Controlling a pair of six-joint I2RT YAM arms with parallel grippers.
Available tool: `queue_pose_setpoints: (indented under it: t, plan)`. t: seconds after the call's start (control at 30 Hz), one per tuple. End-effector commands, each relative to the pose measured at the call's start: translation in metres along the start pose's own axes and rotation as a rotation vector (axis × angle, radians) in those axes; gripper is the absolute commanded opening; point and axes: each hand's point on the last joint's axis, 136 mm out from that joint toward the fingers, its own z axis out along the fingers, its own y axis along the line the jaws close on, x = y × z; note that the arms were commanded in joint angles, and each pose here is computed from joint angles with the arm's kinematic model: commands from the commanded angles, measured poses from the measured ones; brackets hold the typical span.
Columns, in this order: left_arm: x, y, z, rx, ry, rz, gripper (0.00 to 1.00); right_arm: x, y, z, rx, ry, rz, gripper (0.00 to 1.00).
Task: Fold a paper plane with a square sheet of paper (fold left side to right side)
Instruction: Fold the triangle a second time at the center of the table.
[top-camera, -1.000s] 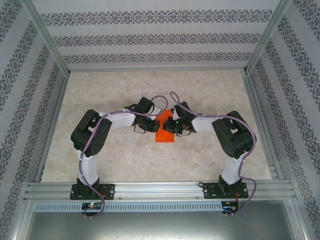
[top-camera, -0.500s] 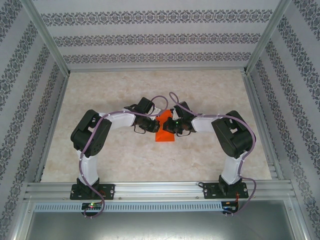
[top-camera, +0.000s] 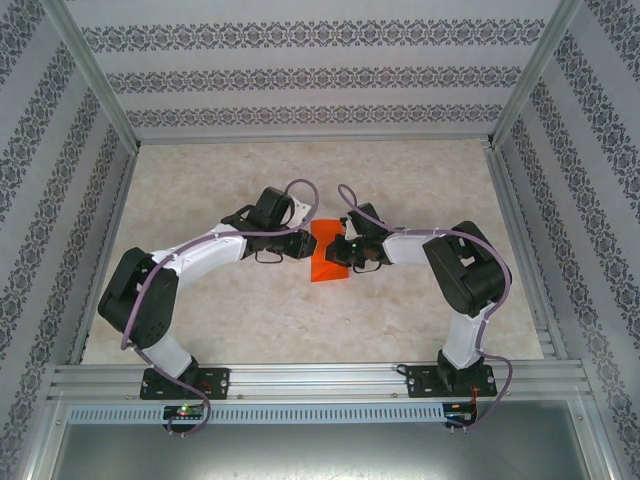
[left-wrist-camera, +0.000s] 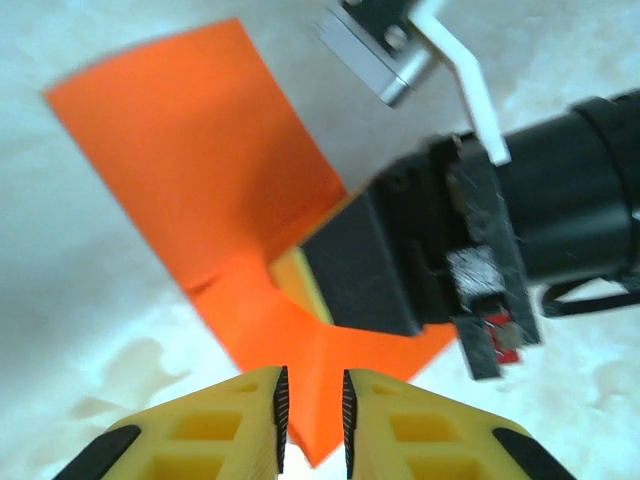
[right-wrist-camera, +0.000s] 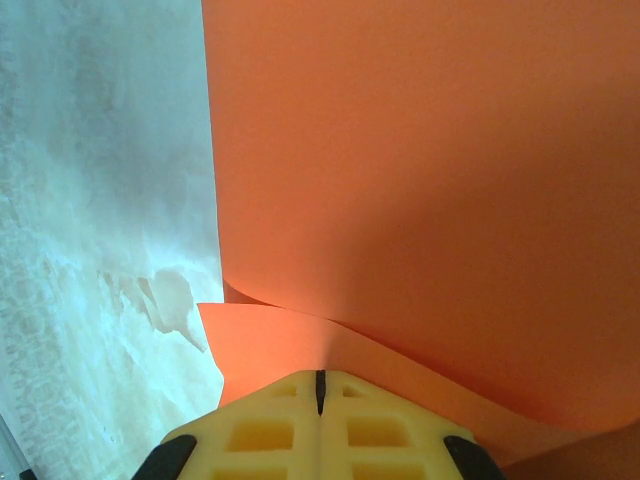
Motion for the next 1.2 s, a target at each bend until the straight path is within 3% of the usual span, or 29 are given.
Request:
queue_pose_setpoints:
  t: [0.0, 0.1, 0.4, 1.17]
  plan:
    - [0.019, -0.034, 0.013, 0.21, 0.046, -0.091, 0.24, 0.022, -0.031, 0.007, 0.109, 0.061, 0.017, 0.0]
    - [0.025, -0.048, 0.026, 0.278, 0.074, -0.114, 0.24, 0.022, -0.031, 0.006, 0.11, 0.062, 0.016, 0.0]
    - [0.045, -0.025, 0.056, 0.192, 0.133, -0.146, 0.21, 0.022, -0.029, 0.004, 0.112, 0.061, 0.008, 0.0]
    - [0.073, -0.01, 0.065, 0.169, 0.136, -0.223, 0.17, 0.021, -0.029, 0.001, 0.127, 0.067, -0.004, 0.0]
